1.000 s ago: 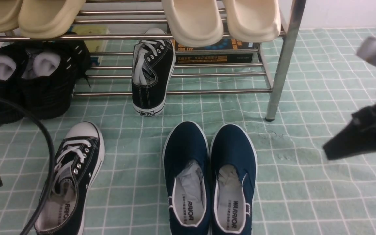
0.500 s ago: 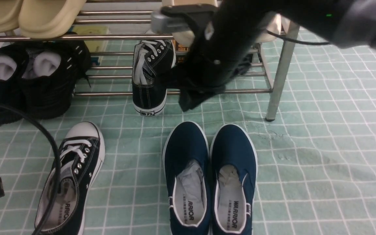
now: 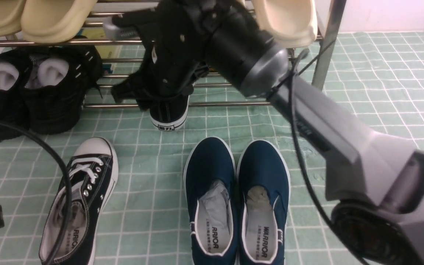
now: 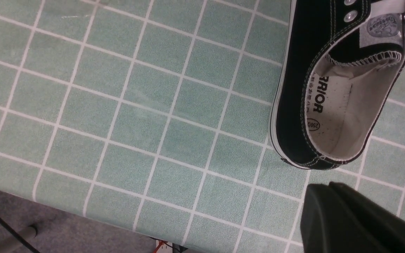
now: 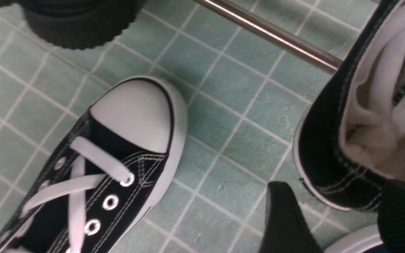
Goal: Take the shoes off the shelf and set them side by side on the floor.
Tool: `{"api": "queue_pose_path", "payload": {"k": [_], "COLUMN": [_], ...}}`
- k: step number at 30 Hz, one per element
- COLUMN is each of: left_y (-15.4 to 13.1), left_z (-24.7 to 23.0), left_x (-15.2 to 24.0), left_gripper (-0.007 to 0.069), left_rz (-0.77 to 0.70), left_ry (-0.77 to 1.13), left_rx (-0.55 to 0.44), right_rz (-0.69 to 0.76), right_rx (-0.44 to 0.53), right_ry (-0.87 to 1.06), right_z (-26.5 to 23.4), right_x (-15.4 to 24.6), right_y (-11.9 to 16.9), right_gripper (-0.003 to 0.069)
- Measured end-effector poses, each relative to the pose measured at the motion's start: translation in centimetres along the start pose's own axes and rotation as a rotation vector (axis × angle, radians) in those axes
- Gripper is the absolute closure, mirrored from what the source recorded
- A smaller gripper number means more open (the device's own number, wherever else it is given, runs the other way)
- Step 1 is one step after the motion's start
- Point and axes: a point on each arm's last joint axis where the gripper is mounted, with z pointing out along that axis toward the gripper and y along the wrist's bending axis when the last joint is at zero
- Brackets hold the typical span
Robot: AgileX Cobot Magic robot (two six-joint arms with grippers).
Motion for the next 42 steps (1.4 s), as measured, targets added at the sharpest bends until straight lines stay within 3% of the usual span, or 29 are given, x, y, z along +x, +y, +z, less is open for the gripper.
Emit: {"api": "queue_pose_path", "payload": {"k": [8, 12, 16, 18, 22, 29, 35, 37, 42], "left_y": [0.0, 0.0, 0.0, 0.0, 0.0, 0.1, 0.1, 0.1, 0.1], "left_z": [0.0, 0.0, 0.0, 0.0, 0.0, 0.0, 0.0, 0.0, 0.0], "left_x": [0.0, 0.0, 0.0, 0.0, 0.0, 0.0, 0.0, 0.0, 0.0], "left_gripper": [0.0606, 0.0606, 0.0606, 0.0606, 0.0604, 0.0599, 0.0595, 0.0595, 0.0592], "left_rz": [0.012, 0.018, 0.019, 0.019, 0.020, 0.021, 0.023, 0.023, 0.023], "left_ry": [0.000, 0.000, 0.001, 0.001, 0.001, 0.000, -0.002, -0.002, -0.002], "left_rx": [0.000, 0.000, -0.001, -0.001, -0.005, -0.006, -0.010, -0.010, -0.010], "right_rz": [-0.032, -0.039, -0.040, -0.047, -0.074, -0.063, -0.023, -0.025, -0.083], "right_rx": [0.065, 0.077, 0.072, 0.073, 0.074, -0.029, -0.248, -0.276, -0.246], "right_ry": [-0.073, -0.073, -0.055, -0.048, -0.009, -0.041, -0.046, -0.002, 0.094], "right_z": [2.4, 3.7, 3.7, 3.6, 2.2, -3.5, -9.8, -9.9, -9.8], "right_x": [-0.1, 0.2, 0.4, 0.4, 0.4, -1.1, -1.5, -0.9, 1.1], "right_y": [-0.7, -1.0, -1.0, -1.0, -0.9, 0.2, 2.1, 2.5, 3.1], "right_gripper": [0.0276, 0.0323, 0.0542, 0.0569, 0.0566, 0.0566, 0.0566, 0.0566, 0.0566]}}
